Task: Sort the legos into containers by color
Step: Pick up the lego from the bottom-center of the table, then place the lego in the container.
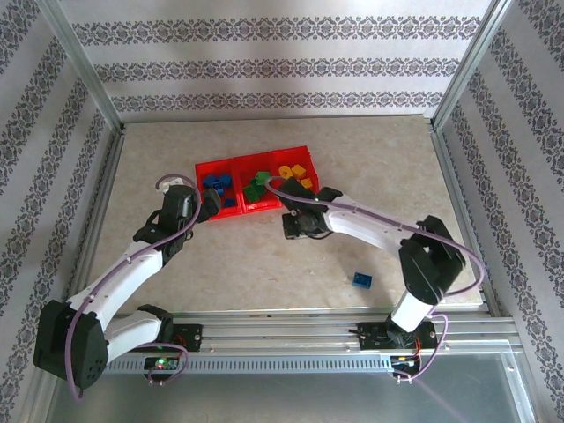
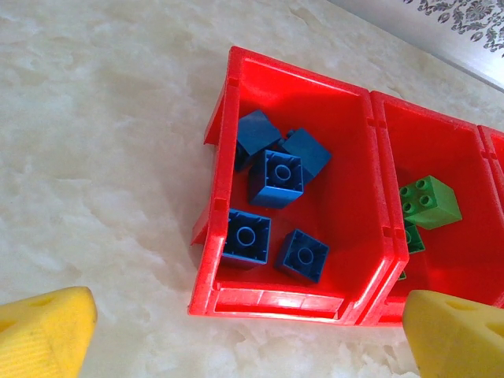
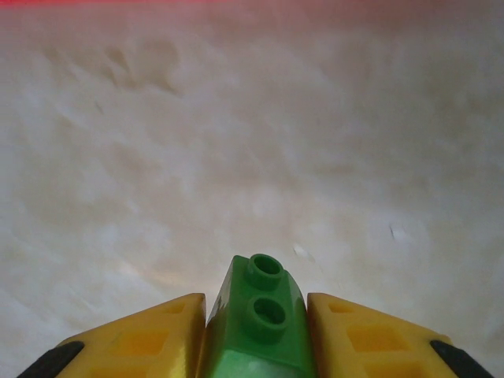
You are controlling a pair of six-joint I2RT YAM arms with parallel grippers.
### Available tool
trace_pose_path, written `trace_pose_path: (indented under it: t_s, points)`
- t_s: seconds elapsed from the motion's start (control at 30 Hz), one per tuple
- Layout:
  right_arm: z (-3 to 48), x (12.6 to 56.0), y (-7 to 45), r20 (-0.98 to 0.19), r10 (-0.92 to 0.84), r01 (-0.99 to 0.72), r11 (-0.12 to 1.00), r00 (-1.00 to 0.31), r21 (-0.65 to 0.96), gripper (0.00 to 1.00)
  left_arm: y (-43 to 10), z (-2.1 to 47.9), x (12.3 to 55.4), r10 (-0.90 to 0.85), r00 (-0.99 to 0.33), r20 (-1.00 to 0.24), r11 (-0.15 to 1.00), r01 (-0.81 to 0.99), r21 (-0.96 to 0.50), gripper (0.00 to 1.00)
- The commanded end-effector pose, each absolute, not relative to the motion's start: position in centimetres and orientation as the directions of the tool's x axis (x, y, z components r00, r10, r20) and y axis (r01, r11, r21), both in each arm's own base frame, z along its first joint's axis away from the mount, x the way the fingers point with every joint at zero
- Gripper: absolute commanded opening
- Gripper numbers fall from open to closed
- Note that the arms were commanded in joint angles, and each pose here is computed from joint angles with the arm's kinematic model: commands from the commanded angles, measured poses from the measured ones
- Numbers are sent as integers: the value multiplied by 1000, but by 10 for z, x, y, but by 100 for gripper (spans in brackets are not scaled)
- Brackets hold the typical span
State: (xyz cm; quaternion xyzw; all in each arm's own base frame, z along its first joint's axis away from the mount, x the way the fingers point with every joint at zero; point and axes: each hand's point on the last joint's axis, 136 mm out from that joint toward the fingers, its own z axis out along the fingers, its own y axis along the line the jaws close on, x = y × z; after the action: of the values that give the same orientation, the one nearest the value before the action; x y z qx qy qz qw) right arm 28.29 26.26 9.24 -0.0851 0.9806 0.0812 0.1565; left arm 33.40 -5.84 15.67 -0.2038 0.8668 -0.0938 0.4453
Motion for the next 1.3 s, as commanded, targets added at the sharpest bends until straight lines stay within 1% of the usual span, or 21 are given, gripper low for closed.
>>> trace_pose_path:
  t_s: [0.0,0.23,0.4,0.57,0.73,0.83,0.97,1.07,1.27]
  points:
    - [106,313,281,-390,-195,-252,963,-900,99,33,-58,170,337,-444,-482,-755,896,-263,-358,100]
    - [122,364,327,-460,-209,-304,942,-863,144,33,-58,169,335,-441,-484,-756,897,-265,-354,100]
    - [115,394,346,-480,-222,-324,935,-849,142,32,-57,171,334,-440,-480,-759,898,-262,-354,100]
    - [107,413,351,-481,-213,-316,938,-851,144,32,-57,172,334,-436,-480,-761,899,-260,-351,100]
    - [102,423,356,-488,-215,-319,937,-846,142,33,-57,170,334,-435,-483,-760,900,-262,-349,100]
    - [99,428,358,-490,-220,-323,936,-844,136,38,-58,170,335,-437,-485,-758,899,-261,-351,100]
    - [100,433,360,-495,-225,-325,937,-839,125,49,-58,170,336,-433,-489,-757,901,-259,-349,100]
    - [104,435,362,-502,-226,-329,936,-835,126,54,-58,171,336,-430,-488,-759,902,-258,-346,100]
    - [130,434,362,-534,-212,-334,932,-818,142,54,-58,174,336,-424,-486,-764,905,-255,-340,100]
